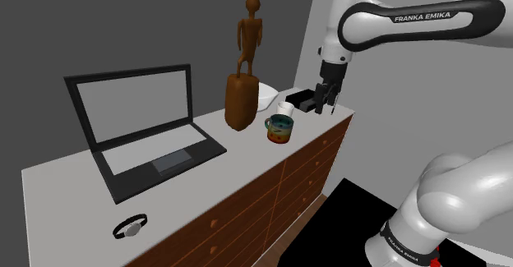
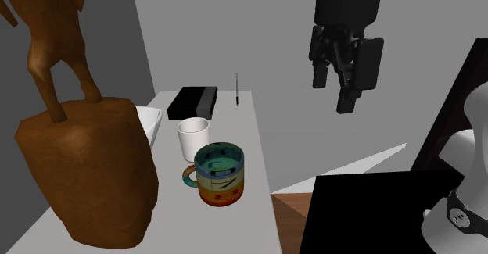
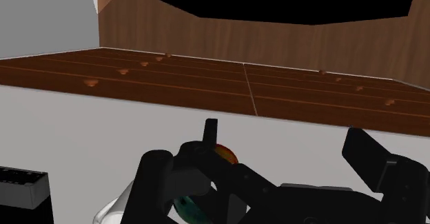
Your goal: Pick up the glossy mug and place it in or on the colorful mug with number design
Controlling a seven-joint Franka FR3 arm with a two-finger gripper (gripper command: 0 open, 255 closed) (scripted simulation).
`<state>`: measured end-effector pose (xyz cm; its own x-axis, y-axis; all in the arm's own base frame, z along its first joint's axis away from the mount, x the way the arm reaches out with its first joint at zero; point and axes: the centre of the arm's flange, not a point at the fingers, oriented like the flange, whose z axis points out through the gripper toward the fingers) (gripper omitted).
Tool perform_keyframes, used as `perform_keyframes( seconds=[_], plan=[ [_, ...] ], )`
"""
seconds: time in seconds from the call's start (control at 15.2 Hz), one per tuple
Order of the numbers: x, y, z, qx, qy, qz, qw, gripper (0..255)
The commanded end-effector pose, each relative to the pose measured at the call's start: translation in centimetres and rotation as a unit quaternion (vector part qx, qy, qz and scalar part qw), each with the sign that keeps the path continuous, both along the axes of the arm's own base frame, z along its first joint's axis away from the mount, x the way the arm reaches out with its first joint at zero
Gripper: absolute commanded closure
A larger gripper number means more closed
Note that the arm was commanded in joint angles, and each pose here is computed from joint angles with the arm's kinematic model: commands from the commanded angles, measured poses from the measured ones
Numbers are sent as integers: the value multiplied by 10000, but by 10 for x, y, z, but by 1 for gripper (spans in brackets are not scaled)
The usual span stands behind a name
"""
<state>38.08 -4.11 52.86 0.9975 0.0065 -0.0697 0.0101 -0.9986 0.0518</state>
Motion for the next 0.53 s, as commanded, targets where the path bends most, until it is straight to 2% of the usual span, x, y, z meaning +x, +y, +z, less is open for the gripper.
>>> perform_keyframes(
  seconds=[0.0,0.46],
  plan=[
    [18,-10,-9,-1,-15,36,10000,0],
    [89,-53,-48,7,-49,146,9999,0]
  ],
)
